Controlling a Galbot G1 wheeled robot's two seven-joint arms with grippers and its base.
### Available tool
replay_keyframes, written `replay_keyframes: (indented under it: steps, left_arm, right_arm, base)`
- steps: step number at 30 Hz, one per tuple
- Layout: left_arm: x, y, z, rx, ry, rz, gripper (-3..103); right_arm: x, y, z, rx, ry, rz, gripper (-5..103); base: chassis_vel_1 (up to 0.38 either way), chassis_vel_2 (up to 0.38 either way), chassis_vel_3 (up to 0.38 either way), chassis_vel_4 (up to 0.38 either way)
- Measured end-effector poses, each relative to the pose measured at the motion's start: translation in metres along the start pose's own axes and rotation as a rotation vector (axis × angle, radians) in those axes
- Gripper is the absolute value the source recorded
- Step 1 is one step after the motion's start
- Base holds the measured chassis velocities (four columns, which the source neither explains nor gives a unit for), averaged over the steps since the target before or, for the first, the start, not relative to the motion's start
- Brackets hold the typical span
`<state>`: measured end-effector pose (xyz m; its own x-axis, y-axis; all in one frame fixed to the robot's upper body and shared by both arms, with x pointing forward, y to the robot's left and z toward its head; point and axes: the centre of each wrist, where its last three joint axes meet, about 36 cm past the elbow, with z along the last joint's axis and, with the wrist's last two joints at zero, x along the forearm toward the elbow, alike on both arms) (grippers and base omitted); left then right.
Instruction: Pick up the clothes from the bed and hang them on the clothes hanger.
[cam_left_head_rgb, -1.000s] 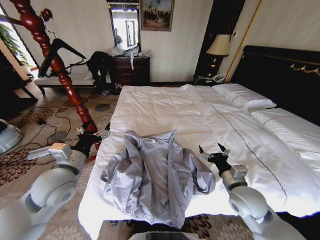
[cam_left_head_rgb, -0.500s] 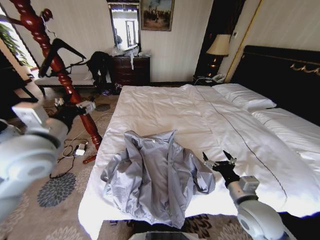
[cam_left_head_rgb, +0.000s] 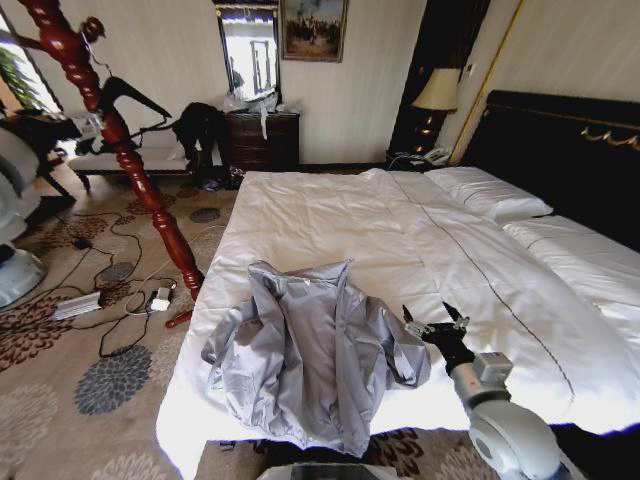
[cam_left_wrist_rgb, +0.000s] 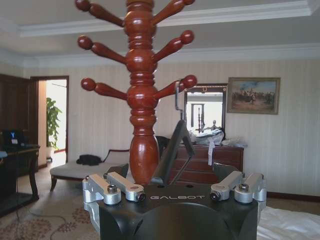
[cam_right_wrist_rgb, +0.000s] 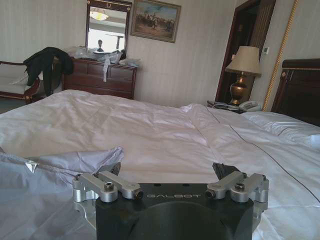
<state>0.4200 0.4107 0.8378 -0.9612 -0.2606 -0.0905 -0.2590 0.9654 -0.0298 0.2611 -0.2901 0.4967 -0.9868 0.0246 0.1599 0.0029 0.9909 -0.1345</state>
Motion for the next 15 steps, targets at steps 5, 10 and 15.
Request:
replay_keyframes:
  steps: [5, 10, 15]
  left_arm:
    - [-0.030, 0.013, -0.003, 0.055, 0.025, 0.014, 96]
    - [-0.079, 0.002, 0.012, 0.090, 0.088, 0.010, 96]
    - [-0.103, -0.029, 0.004, 0.105, 0.077, 0.043, 96]
  right_arm:
    - [0.000, 0.000, 0.000, 0.001, 0.006, 0.003, 100]
    - [0.001, -0.002, 0.000, 0.001, 0.011, 0.010, 100]
    - [0.003, -0.003, 0.003, -0.008, 0.022, 0.026, 100]
  base:
    - [0.000, 0.000, 0.000, 0.000]
    - [0.000, 0.000, 0.000, 0.000]
    - [0.000, 0.000, 0.000, 0.000]
